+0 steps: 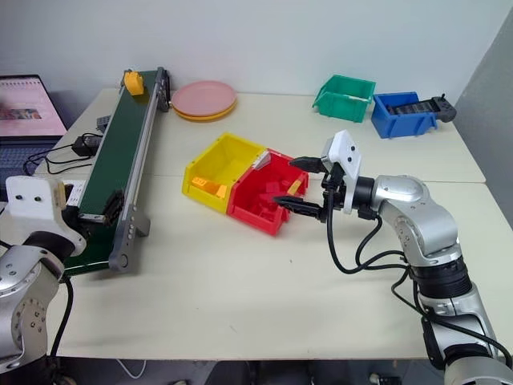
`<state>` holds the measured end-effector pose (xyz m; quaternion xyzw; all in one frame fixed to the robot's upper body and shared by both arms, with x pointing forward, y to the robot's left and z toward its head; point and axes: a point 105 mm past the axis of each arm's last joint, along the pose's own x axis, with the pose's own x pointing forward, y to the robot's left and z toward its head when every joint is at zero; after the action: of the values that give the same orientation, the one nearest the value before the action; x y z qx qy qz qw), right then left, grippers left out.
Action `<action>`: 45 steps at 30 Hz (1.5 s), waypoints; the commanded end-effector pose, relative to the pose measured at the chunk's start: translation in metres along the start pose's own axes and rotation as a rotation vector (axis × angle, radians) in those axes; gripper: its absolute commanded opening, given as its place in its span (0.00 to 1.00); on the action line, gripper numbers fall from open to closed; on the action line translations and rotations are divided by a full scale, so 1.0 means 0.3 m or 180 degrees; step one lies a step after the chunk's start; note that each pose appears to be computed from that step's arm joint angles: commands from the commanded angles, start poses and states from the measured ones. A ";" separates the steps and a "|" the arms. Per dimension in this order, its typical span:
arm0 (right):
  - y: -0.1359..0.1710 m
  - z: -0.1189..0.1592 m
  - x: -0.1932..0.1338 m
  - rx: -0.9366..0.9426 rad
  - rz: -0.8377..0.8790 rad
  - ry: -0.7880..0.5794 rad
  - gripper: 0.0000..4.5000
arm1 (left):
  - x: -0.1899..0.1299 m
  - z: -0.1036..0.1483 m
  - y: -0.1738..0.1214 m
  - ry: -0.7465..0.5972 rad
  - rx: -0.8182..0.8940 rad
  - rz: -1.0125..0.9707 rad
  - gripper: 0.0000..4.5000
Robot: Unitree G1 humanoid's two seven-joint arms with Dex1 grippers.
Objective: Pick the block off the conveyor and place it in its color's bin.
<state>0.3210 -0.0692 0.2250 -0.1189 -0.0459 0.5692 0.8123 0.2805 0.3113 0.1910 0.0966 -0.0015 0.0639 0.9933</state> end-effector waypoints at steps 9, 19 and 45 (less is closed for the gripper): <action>0.007 0.063 0.010 -0.0267 0.0238 -0.0123 1.00 | -0.048 0.054 0.058 -0.0070 0.0045 0.0288 0.99; 0.008 0.095 0.007 -0.0203 0.0380 -0.0238 1.00 | -0.076 0.062 0.012 -0.0075 0.0159 0.0025 0.99; 0.109 0.160 0.005 -0.0166 0.0965 -0.0317 1.00 | 0.006 0.032 0.039 0.0166 -0.0054 0.0231 0.99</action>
<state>0.2913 -0.0503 0.2572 -0.1049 -0.0668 0.6787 0.7238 0.2792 0.3212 0.1949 0.0737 0.0312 0.0962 0.9921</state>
